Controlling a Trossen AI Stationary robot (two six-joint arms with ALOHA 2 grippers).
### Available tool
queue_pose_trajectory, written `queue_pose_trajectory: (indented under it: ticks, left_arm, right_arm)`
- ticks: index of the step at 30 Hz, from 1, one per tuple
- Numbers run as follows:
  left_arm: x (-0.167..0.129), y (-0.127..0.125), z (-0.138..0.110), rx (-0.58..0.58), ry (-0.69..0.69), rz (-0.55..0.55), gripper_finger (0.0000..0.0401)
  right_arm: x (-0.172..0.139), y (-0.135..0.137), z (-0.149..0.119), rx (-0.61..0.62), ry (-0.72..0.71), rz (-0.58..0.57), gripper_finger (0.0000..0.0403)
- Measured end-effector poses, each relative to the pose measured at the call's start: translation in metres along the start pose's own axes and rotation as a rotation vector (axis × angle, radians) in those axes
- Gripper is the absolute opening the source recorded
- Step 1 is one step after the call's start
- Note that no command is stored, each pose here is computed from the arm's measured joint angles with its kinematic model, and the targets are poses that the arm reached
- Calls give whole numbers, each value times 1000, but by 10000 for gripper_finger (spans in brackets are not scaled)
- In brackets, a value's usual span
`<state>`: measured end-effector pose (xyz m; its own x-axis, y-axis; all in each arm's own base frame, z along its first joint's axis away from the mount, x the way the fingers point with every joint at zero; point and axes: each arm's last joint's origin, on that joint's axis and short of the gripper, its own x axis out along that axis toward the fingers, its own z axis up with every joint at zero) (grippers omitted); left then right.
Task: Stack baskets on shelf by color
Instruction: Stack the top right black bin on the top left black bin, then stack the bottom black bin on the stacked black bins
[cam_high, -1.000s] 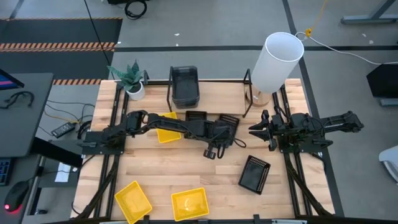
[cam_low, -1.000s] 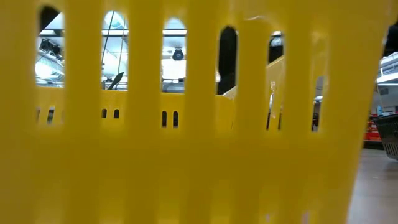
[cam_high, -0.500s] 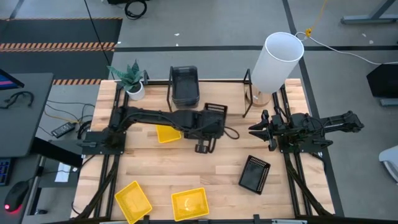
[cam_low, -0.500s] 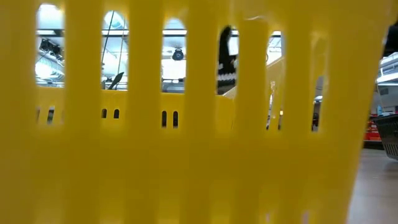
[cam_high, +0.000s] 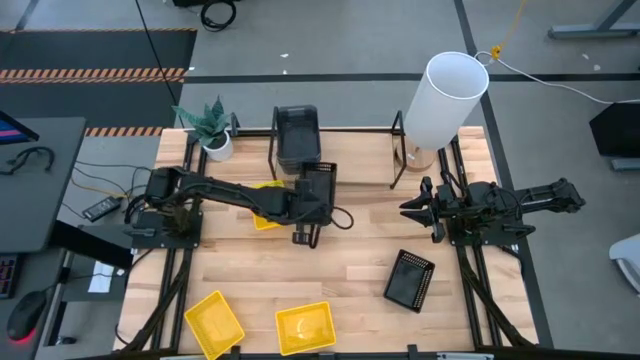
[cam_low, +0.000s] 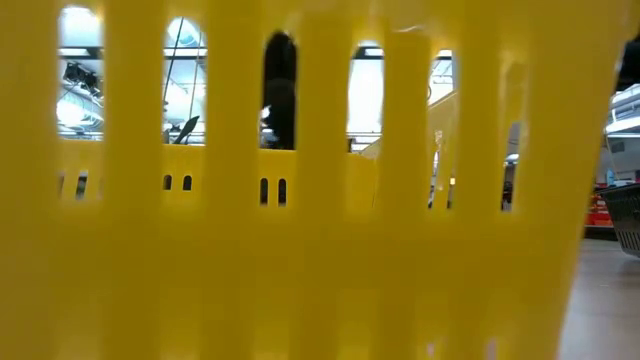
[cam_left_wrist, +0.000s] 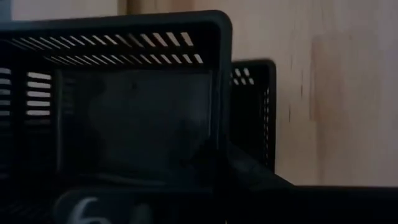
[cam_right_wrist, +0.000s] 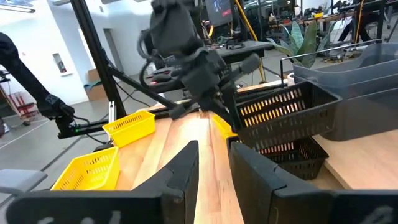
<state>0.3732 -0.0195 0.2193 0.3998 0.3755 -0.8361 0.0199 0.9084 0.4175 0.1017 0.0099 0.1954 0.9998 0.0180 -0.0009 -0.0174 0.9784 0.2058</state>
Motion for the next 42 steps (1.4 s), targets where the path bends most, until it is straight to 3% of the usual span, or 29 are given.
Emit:
queue_pose_trajectory:
  ticks: [5,9,16,22,28,32,42]
  left_arm:
    - [10,-10,-9,-21,15,-10,8]
    - [10,-13,-7,-91,-4,-100,8]
    - [7,-20,-6,-85,-14,-162,9]
    - [5,-26,-5,-149,-18,-299,9]
    - [1,-36,-4,-157,-25,-313,12]
    - [-2,-42,-2,-166,-40,-281,42]
    - [-12,-45,3,-147,-44,-251,167]
  right_arm:
    - [0,0,0,0,-1,0,98]
    - [0,0,0,0,-1,0,98]
    - [0,0,0,0,0,0,98]
    - [0,0,0,0,0,0,98]
    - [0,0,0,0,0,0,98]
    - [0,0,0,0,0,0,98]
    - [0,0,0,0,0,0,98]
